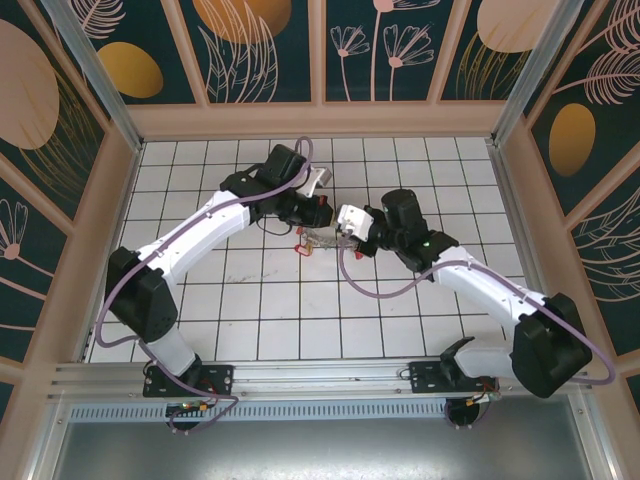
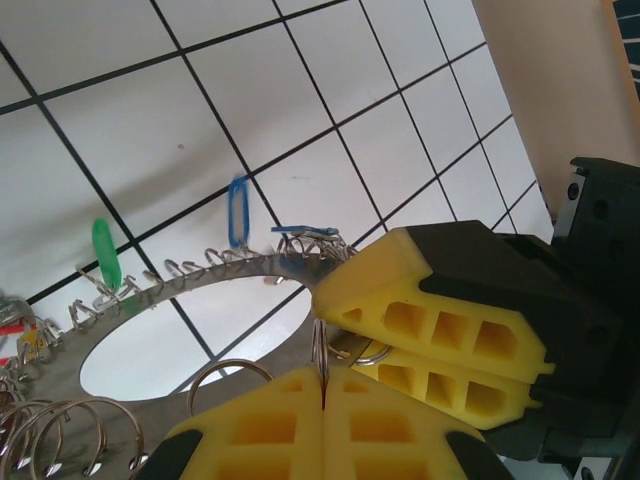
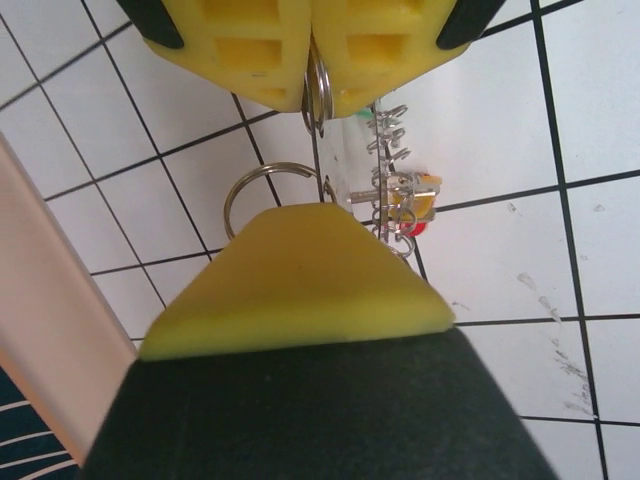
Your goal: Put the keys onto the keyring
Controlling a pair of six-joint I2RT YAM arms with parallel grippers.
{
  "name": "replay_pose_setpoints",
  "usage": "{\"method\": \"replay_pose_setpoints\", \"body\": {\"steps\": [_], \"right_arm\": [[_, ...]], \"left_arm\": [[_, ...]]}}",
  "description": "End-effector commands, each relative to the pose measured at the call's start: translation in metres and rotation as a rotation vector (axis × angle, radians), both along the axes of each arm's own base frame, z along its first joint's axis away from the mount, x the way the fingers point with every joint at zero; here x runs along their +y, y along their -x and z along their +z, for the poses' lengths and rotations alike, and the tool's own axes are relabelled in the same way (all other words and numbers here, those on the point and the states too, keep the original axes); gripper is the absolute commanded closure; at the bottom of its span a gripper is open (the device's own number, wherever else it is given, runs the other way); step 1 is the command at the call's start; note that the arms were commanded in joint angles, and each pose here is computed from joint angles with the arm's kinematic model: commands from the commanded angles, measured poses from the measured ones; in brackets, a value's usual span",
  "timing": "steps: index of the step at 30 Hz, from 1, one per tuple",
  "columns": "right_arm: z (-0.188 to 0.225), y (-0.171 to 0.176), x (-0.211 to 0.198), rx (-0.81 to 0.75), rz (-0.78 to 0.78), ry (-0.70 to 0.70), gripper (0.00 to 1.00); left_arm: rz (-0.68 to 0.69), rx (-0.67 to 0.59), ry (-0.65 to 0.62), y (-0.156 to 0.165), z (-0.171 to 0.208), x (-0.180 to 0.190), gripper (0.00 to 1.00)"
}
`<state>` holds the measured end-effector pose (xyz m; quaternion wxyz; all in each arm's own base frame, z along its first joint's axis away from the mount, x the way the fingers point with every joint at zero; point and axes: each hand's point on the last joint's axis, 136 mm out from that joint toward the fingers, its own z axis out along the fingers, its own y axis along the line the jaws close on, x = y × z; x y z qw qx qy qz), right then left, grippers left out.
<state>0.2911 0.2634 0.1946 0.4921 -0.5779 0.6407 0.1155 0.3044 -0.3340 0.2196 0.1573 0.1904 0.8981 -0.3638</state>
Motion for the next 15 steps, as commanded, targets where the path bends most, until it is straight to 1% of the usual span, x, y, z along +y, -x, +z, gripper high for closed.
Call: {"method": "replay_pose_setpoints", "body": {"steps": [1, 3, 5, 6, 9, 15], "right_arm": [[0.029, 0.006, 0.005, -0.092, 0.048, -0.058, 0.95], [0.030, 0.009, 0.003, -0.089, 0.056, -0.055, 0.94], [0.031, 0.011, 0.001, -0.095, 0.060, -0.053, 0.97], [0.031, 0.011, 0.001, -0.103, 0.059, -0.049, 1.00], [0.033, 0.004, -0.004, -0.139, 0.011, -0.049, 1.00], [0.042, -0.007, -0.007, -0.171, -0.081, -0.094, 1.00]], "left_arm": [[-0.112, -0.031, -0.028, 0.011, 0.001, 0.001, 1.00], [-0.132, -0.058, -0.069, 0.011, -0.004, 0.006, 1.00], [-0.151, -0.062, -0.080, 0.014, -0.003, 0.008, 1.00], [-0.156, -0.033, -0.094, 0.014, -0.013, 0.007, 1.00], [-0.146, -0.004, -0.078, 0.015, -0.013, 0.004, 1.00], [-0.118, 0.031, -0.077, 0.016, -0.014, 0.005, 1.00]]}}
